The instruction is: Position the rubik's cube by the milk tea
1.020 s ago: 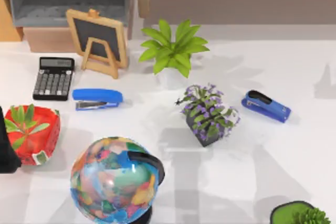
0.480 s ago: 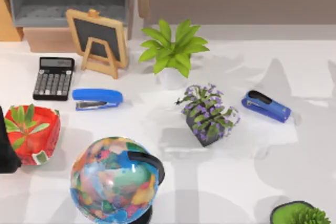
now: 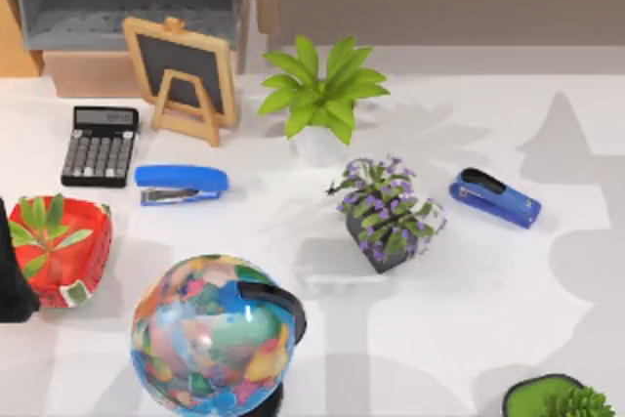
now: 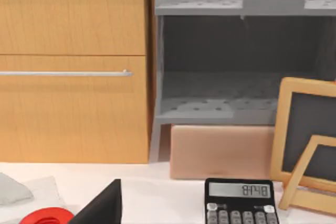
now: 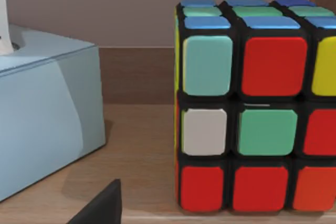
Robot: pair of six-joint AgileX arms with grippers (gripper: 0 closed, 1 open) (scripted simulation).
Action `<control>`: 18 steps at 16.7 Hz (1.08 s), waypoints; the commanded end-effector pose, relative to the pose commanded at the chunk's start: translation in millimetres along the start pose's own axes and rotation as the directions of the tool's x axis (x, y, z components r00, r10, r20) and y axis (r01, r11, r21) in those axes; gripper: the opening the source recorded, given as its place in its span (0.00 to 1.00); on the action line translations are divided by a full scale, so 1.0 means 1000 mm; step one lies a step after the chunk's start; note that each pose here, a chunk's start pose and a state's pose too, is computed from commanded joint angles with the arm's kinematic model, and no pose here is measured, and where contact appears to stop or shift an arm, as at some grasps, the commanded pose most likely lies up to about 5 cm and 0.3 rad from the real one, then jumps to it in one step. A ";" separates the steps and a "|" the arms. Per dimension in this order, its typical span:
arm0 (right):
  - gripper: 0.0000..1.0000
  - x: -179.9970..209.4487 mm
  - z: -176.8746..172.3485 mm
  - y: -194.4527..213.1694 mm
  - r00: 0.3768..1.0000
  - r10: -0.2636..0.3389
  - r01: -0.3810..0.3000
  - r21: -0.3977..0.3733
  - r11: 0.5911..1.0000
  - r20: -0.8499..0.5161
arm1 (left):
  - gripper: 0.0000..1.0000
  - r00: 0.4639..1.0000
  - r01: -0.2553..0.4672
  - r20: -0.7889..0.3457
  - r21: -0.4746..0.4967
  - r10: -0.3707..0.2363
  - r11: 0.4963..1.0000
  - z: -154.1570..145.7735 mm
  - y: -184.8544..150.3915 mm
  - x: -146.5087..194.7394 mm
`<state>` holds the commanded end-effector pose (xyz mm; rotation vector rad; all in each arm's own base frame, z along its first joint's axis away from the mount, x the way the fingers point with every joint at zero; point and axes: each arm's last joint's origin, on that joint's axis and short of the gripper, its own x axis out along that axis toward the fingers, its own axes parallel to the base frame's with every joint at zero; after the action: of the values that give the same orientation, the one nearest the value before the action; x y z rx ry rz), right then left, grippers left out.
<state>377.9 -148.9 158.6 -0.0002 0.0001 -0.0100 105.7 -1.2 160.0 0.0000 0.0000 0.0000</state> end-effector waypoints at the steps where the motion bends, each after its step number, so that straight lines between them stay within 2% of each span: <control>1: 1.00 0.000 0.000 0.000 1.000 0.000 0.000 0.000 1.000 0.000 | 1.00 1.000 0.000 0.000 0.000 0.000 1.000 0.000 0.000 0.000; 6: 1.00 0.008 0.002 0.002 1.000 0.002 -0.002 -0.001 1.000 0.002 | 1.00 1.000 0.000 0.000 0.000 0.000 1.000 0.000 0.000 0.000; 14: 1.00 0.058 0.001 0.000 1.000 0.000 0.000 0.000 1.000 0.001 | 1.00 1.000 0.000 0.000 0.000 0.000 1.000 0.000 0.000 0.000; 18: 1.00 0.060 0.000 0.000 1.000 0.000 0.000 0.000 1.000 0.000 | 1.00 1.000 0.000 0.000 0.000 0.000 1.000 0.000 0.000 0.000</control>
<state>437.9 -149.5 158.6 -0.0002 0.0001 -0.0100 105.7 -1.2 160.0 0.0000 0.0000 0.0000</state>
